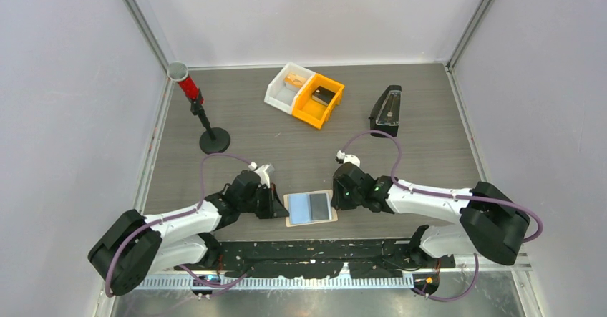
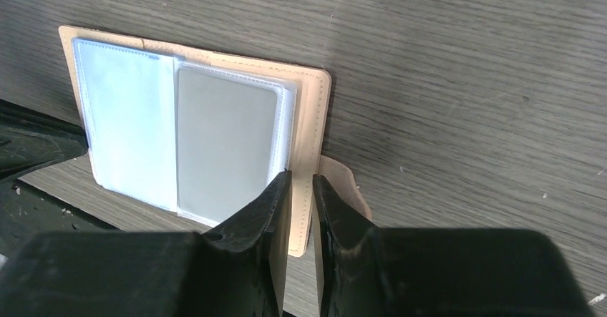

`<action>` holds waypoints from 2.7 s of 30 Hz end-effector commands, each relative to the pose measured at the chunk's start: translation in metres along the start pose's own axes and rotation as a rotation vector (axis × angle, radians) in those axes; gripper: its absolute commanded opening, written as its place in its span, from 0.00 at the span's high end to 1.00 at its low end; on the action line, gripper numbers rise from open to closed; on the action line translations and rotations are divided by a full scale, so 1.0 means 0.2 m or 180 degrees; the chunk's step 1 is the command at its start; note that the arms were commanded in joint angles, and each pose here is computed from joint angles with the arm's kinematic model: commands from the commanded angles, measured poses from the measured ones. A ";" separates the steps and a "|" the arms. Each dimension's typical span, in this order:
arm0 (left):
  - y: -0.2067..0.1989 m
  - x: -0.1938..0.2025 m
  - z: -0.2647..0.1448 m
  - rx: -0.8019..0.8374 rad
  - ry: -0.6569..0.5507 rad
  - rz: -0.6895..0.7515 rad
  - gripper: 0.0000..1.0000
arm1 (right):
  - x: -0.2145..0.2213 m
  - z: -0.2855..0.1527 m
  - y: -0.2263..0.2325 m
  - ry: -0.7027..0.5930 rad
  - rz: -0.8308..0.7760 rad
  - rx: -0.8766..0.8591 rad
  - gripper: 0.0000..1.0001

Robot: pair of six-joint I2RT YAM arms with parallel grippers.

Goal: Take the credit cards out of the card holder
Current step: Remove the credit card from the card holder.

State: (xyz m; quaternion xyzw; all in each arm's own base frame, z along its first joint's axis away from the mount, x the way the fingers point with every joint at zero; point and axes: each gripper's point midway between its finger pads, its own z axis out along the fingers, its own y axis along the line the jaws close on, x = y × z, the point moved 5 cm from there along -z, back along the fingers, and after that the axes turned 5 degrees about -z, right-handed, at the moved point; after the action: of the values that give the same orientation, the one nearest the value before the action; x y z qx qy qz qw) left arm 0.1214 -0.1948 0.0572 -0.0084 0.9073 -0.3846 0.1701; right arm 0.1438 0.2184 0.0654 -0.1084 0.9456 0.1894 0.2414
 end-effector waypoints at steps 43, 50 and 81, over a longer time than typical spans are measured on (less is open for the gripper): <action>-0.02 -0.01 0.01 0.0116 -0.0041 -0.0011 1.00 | -0.14 -0.07 0.30 -0.0259 -0.0241 -0.0630 0.68; -0.02 -0.01 0.01 0.0126 -0.0035 -0.0011 1.00 | -0.12 -0.04 0.19 -0.0240 -0.0259 -0.0164 0.61; -0.01 0.00 0.01 0.0127 -0.0033 -0.0032 1.00 | -0.16 -0.06 0.16 -0.0402 -0.0427 0.0048 0.95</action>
State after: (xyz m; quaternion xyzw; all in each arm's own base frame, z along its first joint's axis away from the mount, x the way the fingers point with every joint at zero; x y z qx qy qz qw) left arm 0.1198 -0.1954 0.0556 -0.0181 0.9059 -0.3902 0.1636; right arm 0.1484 0.2339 0.0736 -0.1558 0.9390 0.1421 0.2718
